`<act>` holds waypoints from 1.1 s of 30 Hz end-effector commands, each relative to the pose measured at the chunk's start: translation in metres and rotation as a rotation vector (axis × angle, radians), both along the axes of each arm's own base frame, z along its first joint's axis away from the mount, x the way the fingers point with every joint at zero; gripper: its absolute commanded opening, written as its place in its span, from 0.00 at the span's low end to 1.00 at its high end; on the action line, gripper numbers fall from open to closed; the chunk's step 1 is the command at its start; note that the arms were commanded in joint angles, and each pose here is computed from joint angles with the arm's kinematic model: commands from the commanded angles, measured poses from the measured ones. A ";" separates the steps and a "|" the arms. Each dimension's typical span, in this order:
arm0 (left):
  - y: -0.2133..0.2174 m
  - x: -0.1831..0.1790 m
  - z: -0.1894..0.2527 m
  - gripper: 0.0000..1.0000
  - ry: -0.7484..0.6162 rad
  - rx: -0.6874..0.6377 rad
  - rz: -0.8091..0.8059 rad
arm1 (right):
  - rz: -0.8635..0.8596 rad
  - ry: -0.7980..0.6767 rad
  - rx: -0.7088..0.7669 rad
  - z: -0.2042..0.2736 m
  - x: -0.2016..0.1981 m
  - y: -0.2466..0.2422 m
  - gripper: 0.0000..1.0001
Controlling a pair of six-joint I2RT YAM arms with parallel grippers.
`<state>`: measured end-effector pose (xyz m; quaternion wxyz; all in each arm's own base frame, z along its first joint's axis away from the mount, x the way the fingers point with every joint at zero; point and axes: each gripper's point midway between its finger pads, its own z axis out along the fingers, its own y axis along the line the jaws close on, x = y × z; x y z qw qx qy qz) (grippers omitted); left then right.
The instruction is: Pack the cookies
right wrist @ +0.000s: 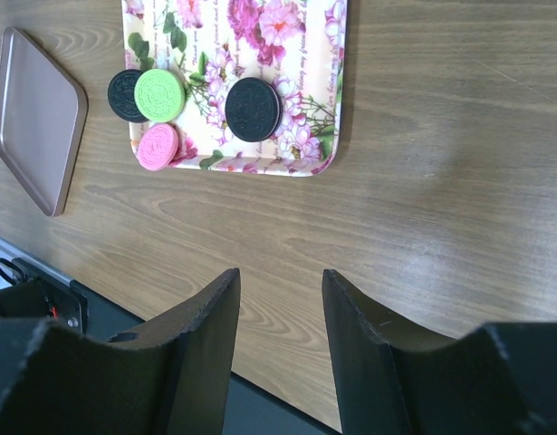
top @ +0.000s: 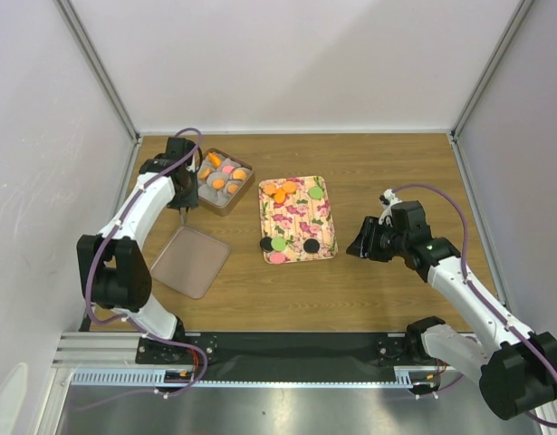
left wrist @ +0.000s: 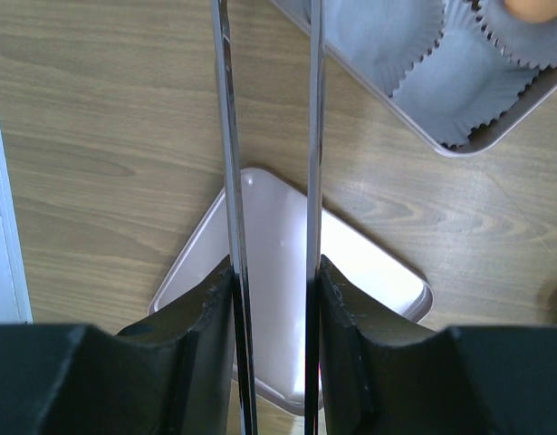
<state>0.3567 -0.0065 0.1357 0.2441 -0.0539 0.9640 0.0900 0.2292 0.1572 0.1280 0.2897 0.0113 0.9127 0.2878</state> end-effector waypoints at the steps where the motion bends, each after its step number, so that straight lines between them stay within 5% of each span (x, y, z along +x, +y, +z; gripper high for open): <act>1: 0.002 0.023 0.018 0.40 -0.072 -0.005 -0.009 | 0.010 -0.044 0.007 0.008 0.002 0.002 0.48; 33: 0.001 0.024 0.009 0.46 -0.056 -0.014 -0.007 | 0.011 -0.061 0.014 0.012 0.001 0.002 0.48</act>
